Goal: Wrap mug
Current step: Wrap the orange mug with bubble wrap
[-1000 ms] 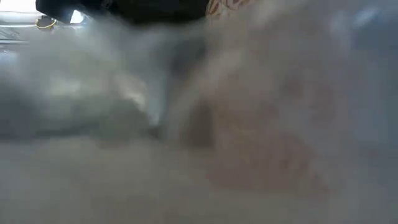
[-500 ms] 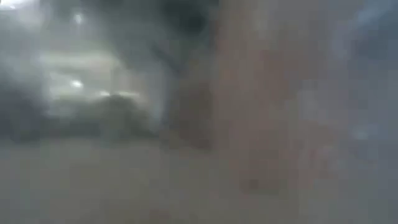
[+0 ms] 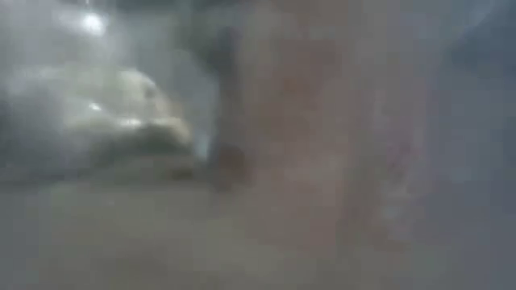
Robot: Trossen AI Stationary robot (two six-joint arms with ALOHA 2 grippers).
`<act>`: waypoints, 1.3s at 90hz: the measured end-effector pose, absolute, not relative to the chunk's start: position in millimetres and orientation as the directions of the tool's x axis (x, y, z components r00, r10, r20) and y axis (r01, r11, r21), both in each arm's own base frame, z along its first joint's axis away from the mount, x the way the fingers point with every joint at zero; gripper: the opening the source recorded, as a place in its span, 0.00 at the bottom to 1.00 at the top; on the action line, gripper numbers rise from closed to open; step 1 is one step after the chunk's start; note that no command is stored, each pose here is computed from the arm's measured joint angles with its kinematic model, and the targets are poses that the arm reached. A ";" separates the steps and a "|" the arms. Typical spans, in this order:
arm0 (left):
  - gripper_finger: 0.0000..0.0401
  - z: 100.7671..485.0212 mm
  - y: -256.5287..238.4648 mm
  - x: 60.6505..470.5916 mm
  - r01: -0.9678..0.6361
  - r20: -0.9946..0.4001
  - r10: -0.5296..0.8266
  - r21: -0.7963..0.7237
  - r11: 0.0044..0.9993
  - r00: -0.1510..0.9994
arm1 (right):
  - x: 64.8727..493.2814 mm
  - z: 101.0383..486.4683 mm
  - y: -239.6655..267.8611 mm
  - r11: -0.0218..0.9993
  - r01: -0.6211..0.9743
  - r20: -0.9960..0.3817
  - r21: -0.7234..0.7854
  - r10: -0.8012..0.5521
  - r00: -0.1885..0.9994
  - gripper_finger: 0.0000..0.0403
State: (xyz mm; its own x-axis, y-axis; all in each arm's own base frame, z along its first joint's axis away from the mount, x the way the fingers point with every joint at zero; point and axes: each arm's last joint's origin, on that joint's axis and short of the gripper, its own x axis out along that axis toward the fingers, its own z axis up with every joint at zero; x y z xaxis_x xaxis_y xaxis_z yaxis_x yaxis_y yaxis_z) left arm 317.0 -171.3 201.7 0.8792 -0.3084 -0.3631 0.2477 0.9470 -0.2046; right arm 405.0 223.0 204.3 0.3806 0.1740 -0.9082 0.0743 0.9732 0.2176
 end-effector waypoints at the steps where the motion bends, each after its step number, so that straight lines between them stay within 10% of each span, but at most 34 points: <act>1: 0.39 202.3 -172.1 316.3 0.249 -0.362 -0.310 -0.205 0.946 0.879 | 405.0 204.5 222.9 0.973 0.074 -0.908 0.218 0.174 0.382 0.06; 117: 0.38 149.5 -199.5 322.1 0.071 -0.381 -0.133 -0.172 0.983 0.915 | 400.3 255.0 217.6 0.988 0.082 -0.933 0.130 0.094 0.349 0.06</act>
State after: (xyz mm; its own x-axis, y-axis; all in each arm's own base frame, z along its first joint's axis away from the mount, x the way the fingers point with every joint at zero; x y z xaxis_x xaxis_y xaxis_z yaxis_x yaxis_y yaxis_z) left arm 322.1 -199.5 149.5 0.9151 -0.1328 -0.3806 0.0712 0.9826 -0.1716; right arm 400.3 217.6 255.0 0.3487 0.0939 -0.9325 0.0824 0.9881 0.1303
